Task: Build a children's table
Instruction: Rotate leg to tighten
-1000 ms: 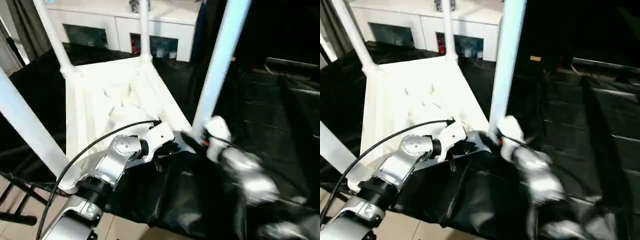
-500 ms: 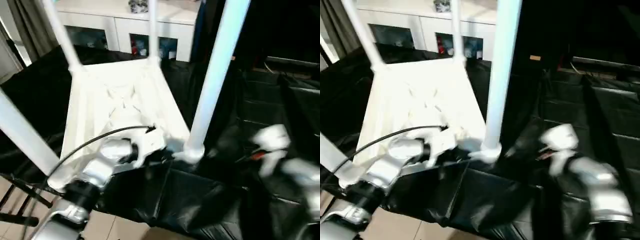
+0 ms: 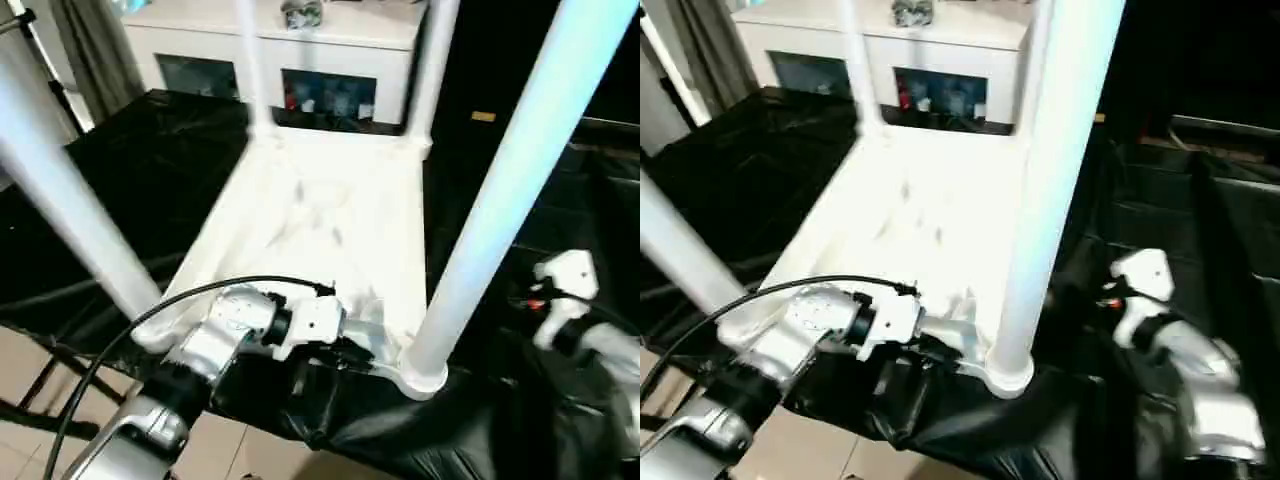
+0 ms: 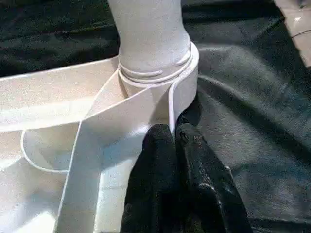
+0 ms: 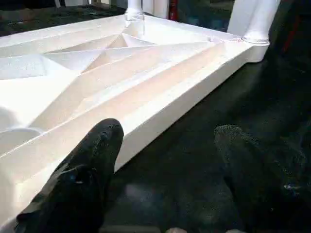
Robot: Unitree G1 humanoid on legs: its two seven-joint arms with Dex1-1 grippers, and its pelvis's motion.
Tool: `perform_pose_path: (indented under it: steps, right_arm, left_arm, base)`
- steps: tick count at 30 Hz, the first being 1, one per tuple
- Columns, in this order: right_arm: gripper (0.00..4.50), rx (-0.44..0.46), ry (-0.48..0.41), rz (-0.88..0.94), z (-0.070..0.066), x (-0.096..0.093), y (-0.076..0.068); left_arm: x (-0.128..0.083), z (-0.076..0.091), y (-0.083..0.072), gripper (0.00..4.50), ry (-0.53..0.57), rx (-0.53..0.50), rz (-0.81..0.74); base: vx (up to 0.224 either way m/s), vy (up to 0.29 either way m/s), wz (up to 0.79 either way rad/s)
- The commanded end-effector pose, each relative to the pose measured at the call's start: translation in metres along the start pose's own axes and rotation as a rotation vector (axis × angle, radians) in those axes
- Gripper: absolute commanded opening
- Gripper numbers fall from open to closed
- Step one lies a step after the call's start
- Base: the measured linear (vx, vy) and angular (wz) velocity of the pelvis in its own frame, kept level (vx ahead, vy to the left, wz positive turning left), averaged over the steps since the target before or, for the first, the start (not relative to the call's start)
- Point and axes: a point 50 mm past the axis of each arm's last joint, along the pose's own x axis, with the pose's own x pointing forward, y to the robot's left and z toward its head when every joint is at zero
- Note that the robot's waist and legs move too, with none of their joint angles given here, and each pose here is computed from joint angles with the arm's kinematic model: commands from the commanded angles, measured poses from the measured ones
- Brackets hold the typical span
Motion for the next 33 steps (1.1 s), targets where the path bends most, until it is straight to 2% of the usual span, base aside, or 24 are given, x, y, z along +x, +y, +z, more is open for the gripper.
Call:
perform_pose_path:
  steps: [1,3,4,7,9,10,11,12,13,14,15,16,18,19,22,27,28,33]
  right_arm:
    - [3.48,0.0,-0.007,0.016,0.002,0.006,0.008]
    - [3.51,0.005,-0.021,0.024,0.003,0.013,0.016]
    - [3.51,0.005,-0.021,0.024,0.003,0.013,0.016]
    - [3.51,0.02,-0.043,-0.031,0.004,0.018,0.019]
    - [3.51,0.028,-0.042,-0.06,0.004,0.019,0.018]
    - [3.51,0.032,-0.026,-0.172,0.003,0.02,0.013]
    - [3.51,0.037,-0.027,-0.193,0.004,0.02,0.013]
    - [3.51,0.035,-0.027,-0.206,0.005,0.02,0.014]
    - [3.51,0.018,-0.008,-0.23,0.005,0.02,0.016]
    - [3.51,0.017,-0.002,-0.237,0.004,0.02,0.017]
    - [3.51,0.023,0.014,-0.261,0.003,0.019,0.02]
    - [3.51,0.033,0.025,-0.288,0.001,0.017,0.022]
    - [3.51,0.034,0.045,-0.321,-0.002,0.014,0.026]
    - [3.51,0.026,0.064,-0.353,-0.005,0.011,0.027]
    - [3.51,0.041,0.073,-0.394,-0.011,0.007,0.031]
    - [3.51,0.093,0.102,-0.455,-0.027,-0.001,0.044]
    - [3.51,0.093,0.104,-0.458,-0.028,-0.001,0.046]
    - [3.51,0.106,0.1,-0.524,-0.028,-0.001,0.043]
  left_arm:
    - [-0.02,-0.012,0.003,0.28,0.03,-0.033,0.089]
    - [-0.039,-0.01,0.003,0.55,-0.038,-0.039,0.148]
    - [-0.039,-0.01,0.003,0.55,-0.038,-0.039,0.148]
    - [-0.053,-0.001,-0.003,0.8,-0.194,-0.071,0.235]
    - [-0.055,0.0,-0.004,0.96,-0.214,-0.073,0.257]
    - [-0.063,0.003,0.001,0.98,-0.265,-0.106,0.487]
    - [-0.065,0.002,0.005,1.01,-0.271,-0.151,0.592]
    - [-0.066,-0.002,0.007,1.01,-0.244,-0.202,0.689]
    - [-0.067,-0.007,0.008,1.32,-0.21,-0.259,0.796]
    - [-0.068,-0.009,0.008,1.32,-0.204,-0.281,0.833]
    - [-0.069,-0.013,0.007,1.32,-0.189,-0.343,0.955]
    - [-0.072,-0.013,0.005,1.32,-0.206,-0.351,1.043]
    - [-0.073,-0.016,-0.001,1.32,-0.205,-0.43,1.144]
    - [-0.074,-0.014,-0.006,1.32,-0.232,-0.411,1.197]
    - [-0.076,-0.012,-0.014,1.32,-0.255,-0.409,1.248]
    - [-0.078,-0.015,-0.041,1.32,-0.183,-0.435,1.358]
    - [-0.082,-0.018,-0.047,1.32,-0.127,-0.412,1.387]
    - [-0.094,-0.02,-0.062,1.32,-0.079,-0.435,1.456]
  base:
    - [0.0,0.0,0.0]
    - [0.0,0.0,0.0]
    - [0.0,0.0,0.0]
    - [0.0,0.0,0.0]
    - [0.0,0.0,0.0]
    - [0.0,0.0,0.0]
    - [0.0,0.0,0.0]
    - [0.0,0.0,0.0]
    - [0.0,0.0,0.0]
    - [0.0,0.0,0.0]
    - [0.0,0.0,0.0]
    - [0.0,0.0,0.0]
    - [0.0,0.0,0.0]
    - [0.0,0.0,0.0]
    - [0.0,0.0,0.0]
    - [-0.01,0.051,-0.38]
    - [0.001,0.182,-0.6]
    - [-0.024,0.155,-0.45]
